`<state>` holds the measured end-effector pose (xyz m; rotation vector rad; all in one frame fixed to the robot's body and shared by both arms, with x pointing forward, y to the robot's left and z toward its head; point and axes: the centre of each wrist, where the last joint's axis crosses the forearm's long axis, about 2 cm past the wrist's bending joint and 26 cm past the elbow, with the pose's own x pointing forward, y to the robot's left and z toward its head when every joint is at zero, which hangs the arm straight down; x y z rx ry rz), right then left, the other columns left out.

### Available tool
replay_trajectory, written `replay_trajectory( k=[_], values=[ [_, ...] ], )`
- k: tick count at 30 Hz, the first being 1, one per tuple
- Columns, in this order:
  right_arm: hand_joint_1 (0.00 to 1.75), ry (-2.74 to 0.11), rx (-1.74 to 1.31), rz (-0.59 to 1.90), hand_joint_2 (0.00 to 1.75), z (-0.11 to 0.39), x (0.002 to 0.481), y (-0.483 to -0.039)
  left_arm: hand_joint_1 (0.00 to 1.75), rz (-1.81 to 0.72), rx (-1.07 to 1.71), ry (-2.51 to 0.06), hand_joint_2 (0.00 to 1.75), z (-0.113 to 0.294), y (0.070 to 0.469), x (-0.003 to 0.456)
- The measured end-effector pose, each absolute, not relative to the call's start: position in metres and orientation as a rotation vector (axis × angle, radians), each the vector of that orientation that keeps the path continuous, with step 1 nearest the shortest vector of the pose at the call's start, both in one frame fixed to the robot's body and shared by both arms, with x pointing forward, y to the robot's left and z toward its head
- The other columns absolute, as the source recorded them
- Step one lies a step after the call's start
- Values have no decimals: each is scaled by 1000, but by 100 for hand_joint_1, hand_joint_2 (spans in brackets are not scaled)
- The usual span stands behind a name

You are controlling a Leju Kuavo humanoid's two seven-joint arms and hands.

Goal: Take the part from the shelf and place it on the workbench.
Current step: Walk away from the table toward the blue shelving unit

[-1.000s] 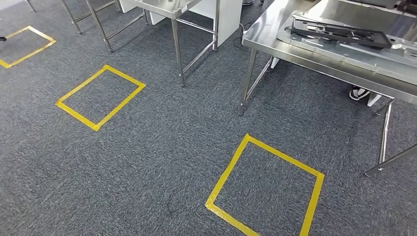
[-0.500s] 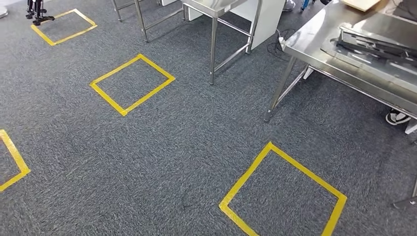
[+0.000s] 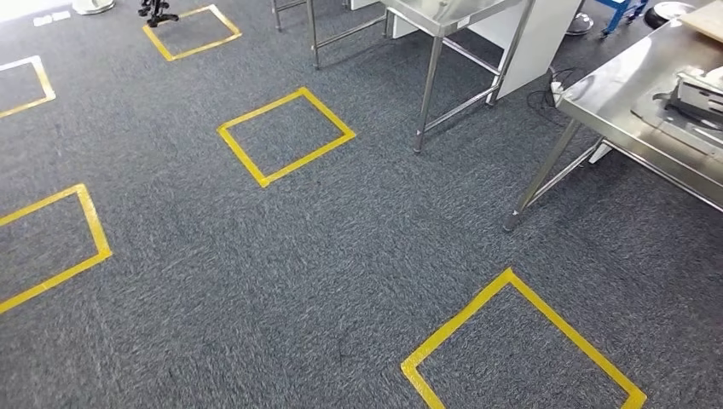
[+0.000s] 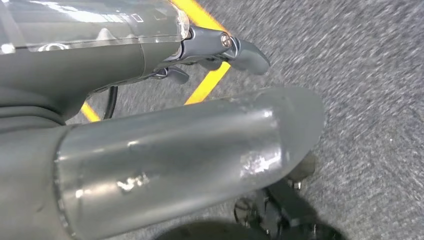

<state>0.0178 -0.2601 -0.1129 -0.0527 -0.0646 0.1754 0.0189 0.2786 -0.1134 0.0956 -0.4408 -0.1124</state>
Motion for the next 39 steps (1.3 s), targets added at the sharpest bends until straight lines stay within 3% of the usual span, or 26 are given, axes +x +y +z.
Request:
replay_trajectory(
  k=[39],
  values=[
    [0, -56, -63, 201, 0, -113, 21, -268, 0, -99, 100, -444, 0, -113, 279, 21]
  ],
)
